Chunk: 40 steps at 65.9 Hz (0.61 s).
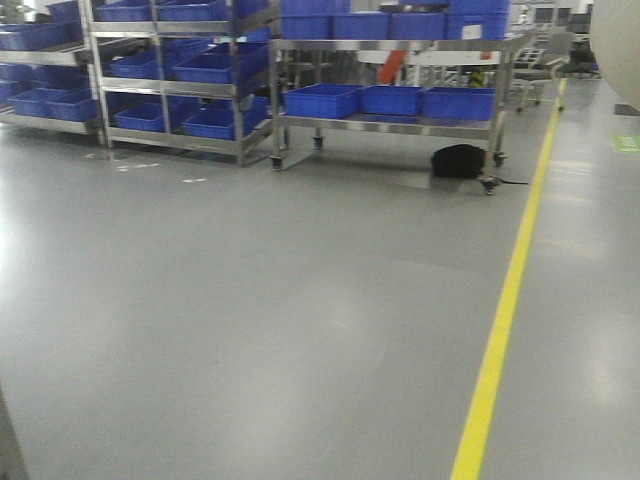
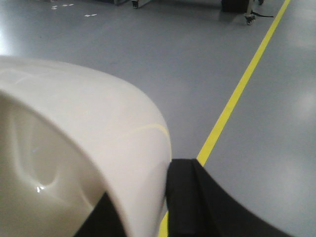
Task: Move white bin to right shelf second layer
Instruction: 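Drive the base forward along the yellow floor line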
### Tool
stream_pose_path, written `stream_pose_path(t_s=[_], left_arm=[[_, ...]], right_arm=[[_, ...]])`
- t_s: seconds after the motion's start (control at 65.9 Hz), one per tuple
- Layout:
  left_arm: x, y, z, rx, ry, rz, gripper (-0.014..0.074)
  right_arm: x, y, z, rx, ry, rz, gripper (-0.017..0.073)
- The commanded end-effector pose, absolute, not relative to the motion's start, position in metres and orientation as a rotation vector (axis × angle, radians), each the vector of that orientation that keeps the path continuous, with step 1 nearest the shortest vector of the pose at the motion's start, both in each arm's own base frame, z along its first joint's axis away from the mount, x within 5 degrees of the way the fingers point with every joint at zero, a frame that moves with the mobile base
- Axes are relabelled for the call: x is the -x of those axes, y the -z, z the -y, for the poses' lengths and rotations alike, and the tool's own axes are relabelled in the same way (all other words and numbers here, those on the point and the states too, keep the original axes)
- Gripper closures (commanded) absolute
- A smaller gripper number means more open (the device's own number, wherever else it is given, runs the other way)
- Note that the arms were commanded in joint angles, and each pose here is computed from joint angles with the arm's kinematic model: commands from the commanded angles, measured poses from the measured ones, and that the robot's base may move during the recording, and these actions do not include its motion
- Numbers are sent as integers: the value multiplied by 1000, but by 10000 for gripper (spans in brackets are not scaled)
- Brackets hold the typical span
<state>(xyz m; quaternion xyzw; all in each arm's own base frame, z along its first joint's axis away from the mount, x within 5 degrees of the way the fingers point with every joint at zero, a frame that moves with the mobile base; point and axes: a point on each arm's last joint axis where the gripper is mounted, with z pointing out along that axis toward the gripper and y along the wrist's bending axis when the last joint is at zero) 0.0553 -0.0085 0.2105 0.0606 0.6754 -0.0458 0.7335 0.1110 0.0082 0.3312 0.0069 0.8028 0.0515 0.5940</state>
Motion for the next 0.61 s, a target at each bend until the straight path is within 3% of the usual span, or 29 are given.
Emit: stream_pose_path(t_s=[0.0, 0.592], left_arm=[[-55, -208, 8, -115, 110, -1420, 509], [-55, -208, 8, -115, 110, -1420, 509]], right_arm=[[-112, -350, -7, -18, -114, -1738, 536], [-112, -349, -7, -18, -114, -1746, 536]])
